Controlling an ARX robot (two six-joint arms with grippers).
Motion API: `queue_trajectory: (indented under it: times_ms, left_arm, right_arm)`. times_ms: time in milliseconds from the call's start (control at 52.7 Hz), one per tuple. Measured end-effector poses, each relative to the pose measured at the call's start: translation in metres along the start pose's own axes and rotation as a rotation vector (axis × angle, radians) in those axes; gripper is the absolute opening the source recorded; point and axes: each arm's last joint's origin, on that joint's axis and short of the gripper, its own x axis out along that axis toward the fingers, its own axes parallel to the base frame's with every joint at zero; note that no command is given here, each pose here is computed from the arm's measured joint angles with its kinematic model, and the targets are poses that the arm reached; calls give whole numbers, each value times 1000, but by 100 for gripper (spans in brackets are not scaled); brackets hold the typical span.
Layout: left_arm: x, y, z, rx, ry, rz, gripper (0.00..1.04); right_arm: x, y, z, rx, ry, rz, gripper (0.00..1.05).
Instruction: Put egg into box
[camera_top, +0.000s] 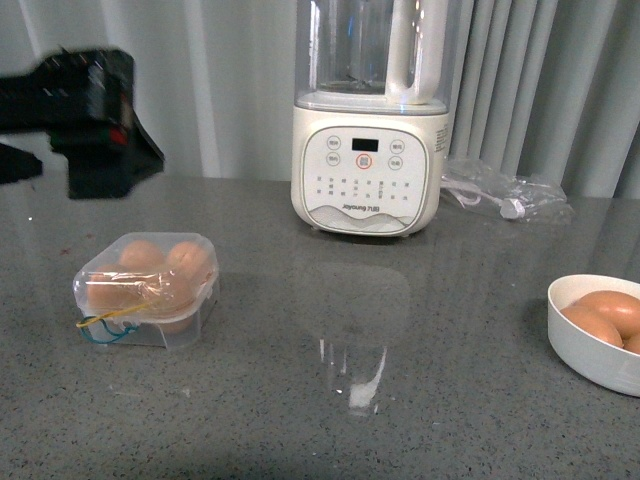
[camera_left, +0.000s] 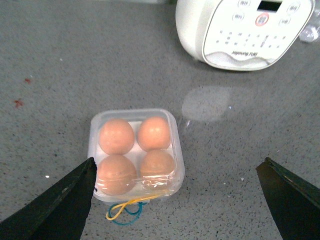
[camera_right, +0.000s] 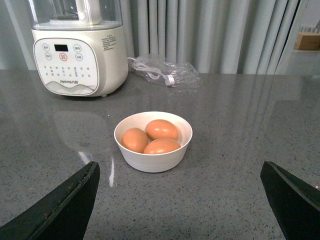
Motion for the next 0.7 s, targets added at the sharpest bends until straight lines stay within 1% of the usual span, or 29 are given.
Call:
queue_trajectory:
  times_ms: [133,285,436,702]
  left_arm:
    - [-30,10,17,12,-72,-12,98]
    - [-61,22,23,22,-120,-17,98]
    - [-86,38,17,32,-143,-3,98]
    - [-117,63,-13,41,-136,49,98]
  right_arm:
    - [0,0,0,0,0,0,97]
    - [0,0,0,0,0,0,97]
    - [0,0,0,0,0,0,97]
    - [0,0,0,0,0,0,97]
